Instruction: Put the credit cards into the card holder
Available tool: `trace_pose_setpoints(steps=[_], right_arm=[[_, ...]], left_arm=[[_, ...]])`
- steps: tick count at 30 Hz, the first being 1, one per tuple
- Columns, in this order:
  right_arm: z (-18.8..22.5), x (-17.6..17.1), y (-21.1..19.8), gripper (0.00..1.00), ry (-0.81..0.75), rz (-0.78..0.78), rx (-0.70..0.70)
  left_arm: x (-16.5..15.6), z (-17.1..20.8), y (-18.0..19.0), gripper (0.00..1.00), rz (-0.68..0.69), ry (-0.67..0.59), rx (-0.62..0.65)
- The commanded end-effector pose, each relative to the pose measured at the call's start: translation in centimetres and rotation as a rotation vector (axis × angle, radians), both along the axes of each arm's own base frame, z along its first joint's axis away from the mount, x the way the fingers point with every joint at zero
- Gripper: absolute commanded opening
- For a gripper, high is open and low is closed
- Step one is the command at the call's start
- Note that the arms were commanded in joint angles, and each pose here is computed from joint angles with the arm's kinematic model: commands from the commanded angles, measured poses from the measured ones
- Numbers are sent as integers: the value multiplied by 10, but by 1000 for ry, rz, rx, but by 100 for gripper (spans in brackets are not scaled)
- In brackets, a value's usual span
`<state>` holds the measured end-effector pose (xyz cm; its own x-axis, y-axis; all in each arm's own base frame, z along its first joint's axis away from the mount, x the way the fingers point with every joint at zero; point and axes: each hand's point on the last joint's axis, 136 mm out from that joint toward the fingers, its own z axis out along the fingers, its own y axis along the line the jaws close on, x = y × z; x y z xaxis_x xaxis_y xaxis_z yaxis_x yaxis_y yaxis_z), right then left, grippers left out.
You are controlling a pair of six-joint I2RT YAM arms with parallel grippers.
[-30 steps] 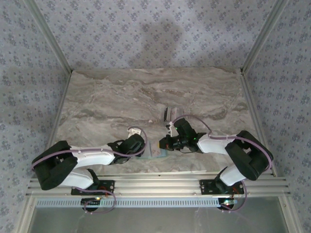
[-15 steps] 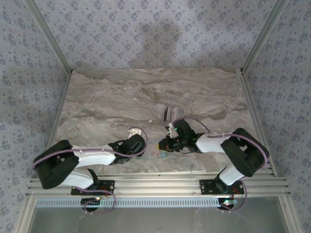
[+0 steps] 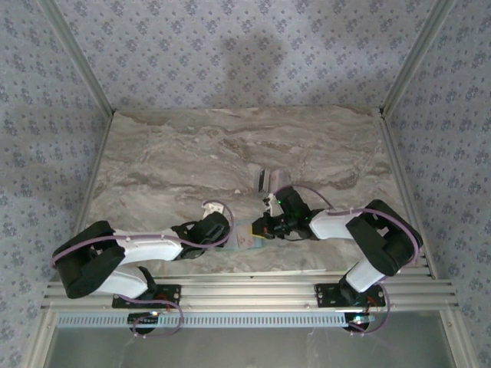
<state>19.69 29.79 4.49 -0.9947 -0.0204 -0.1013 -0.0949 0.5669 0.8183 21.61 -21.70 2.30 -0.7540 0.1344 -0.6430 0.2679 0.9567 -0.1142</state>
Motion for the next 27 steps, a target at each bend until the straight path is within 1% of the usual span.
trace_pose_setpoints(steps=[1,12,27], right_arm=[[-7,-6,-6,0,32,5,-32],[-12,-8,-4,0,35,16,-47],[-13,0,7,0,47,39,-41]], left_arm=[[-8,-16,15,47,8,28,73],[-8,-17,15,47,6,30,77],[-8,-17,14,47,2,29,74]])
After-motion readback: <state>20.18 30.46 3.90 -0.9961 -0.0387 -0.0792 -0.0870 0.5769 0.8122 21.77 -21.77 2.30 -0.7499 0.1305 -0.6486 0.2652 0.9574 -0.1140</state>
